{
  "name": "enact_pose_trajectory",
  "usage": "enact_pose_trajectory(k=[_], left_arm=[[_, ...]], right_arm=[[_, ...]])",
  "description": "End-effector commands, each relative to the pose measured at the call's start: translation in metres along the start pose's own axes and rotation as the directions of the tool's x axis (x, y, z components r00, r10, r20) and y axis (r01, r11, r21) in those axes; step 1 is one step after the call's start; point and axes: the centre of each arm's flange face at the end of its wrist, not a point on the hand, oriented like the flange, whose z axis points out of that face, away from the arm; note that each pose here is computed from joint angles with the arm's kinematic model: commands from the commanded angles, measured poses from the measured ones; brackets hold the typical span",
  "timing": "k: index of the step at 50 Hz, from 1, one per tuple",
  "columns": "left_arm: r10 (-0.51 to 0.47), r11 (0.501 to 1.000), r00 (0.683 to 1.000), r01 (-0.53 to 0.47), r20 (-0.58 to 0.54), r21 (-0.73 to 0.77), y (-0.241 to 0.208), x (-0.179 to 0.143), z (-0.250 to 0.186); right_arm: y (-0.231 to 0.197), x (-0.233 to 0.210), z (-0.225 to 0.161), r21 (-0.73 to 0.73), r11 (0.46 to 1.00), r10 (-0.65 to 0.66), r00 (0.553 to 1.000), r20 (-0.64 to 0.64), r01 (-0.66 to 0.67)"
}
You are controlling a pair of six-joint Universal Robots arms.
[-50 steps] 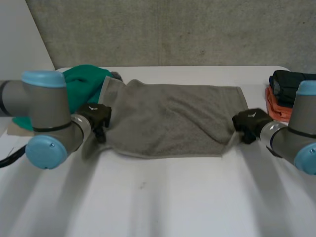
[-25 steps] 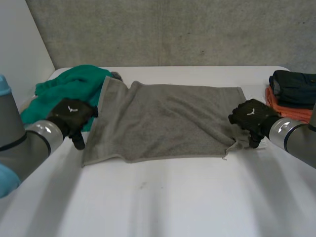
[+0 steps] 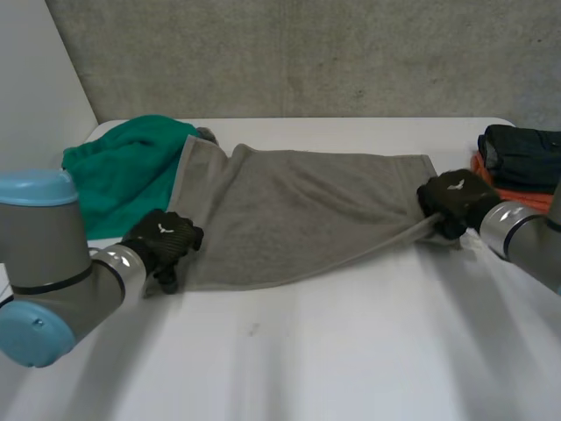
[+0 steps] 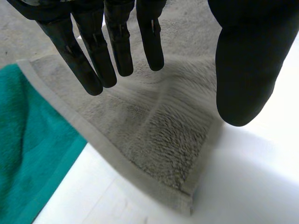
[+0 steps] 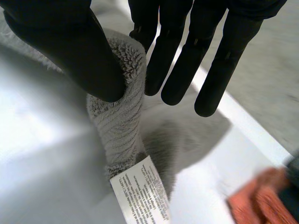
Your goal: Fold the laundry.
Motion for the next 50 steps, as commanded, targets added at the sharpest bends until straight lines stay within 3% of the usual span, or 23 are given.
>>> enact_pose_trajectory(k=[1,9,20,50], left_arm=[[0.023,1.000,1.000,-0.023,-0.009,0.003,0.001,0.011,0.016],[0.059,0.998,0.998,-0.059,0.016,0.007,0.001,0.016,0.026],[0.113,0.994,0.993,-0.113,0.038,0.007,0.007,0.014,0.031],[0.130,0.989,0.989,-0.134,0.077,0.061,-0.010,0.000,0.056]], right_arm=[[0.005,0.018,0.002,-0.015,0.980,0.196,0.971,-0.137,-0.200],[0.013,0.015,0.004,-0.076,0.986,0.137,0.981,-0.137,-0.149],[0.013,0.008,0.003,-0.083,0.983,0.152,0.982,-0.115,-0.162],[0.013,-0.007,-0.010,-0.102,0.982,0.151,0.985,-0.078,-0.159]])
